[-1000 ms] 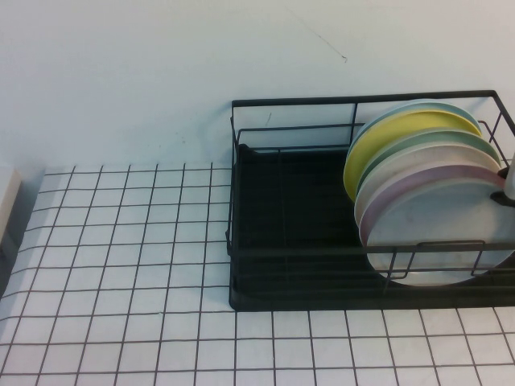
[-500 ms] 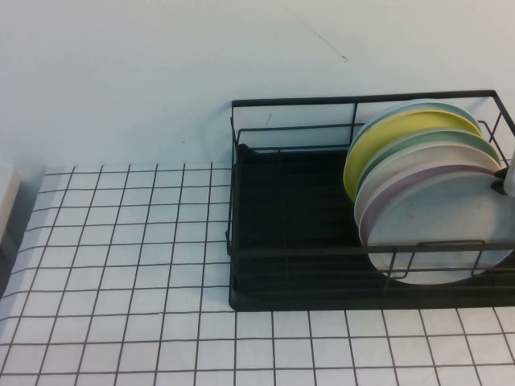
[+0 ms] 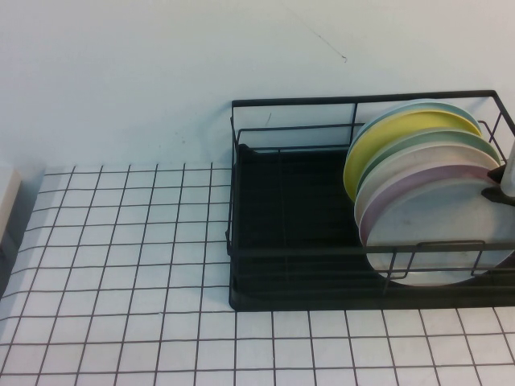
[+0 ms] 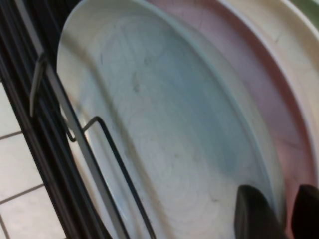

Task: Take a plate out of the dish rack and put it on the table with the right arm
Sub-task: Grasp the plate from the shelf

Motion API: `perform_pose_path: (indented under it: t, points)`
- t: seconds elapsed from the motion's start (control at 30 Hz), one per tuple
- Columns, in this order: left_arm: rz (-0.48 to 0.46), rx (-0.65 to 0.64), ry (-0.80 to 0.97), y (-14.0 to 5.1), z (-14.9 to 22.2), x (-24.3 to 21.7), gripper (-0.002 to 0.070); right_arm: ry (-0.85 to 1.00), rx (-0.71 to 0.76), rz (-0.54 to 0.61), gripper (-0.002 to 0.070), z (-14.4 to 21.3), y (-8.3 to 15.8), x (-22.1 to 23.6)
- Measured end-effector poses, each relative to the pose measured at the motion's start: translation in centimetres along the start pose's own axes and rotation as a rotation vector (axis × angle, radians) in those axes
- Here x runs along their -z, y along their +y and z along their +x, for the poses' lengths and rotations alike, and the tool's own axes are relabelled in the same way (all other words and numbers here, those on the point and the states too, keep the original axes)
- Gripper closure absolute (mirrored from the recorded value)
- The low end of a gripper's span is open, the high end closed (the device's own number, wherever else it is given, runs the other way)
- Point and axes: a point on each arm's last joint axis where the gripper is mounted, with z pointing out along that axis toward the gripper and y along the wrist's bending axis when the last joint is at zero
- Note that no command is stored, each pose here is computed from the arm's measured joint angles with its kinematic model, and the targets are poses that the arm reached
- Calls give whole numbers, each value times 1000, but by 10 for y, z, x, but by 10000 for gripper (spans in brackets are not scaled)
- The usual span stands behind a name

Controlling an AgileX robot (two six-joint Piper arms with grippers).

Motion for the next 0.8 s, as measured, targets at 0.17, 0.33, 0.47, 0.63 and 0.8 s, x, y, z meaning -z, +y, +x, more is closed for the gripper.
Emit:
perform_pose_path:
  t: [0.17, 0.33, 0.47, 0.63, 0.8]
  points:
    - [0, 0, 0, 0, 0, 0, 678, 6, -3, -19, 493, 3, 1, -6]
    - [0, 0, 0, 0, 0, 0, 678, 11, -16, -68, 491, 8, 4, -16]
    - [0, 0, 0, 0, 0, 0, 678, 10, -13, -74, 536, 8, 4, -17]
    - [0, 0, 0, 0, 0, 0, 678, 11, 9, -75, 556, 8, 4, -16]
    - [0, 0, 0, 0, 0, 0, 678, -23, 4, -50, 556, 1, 3, -6]
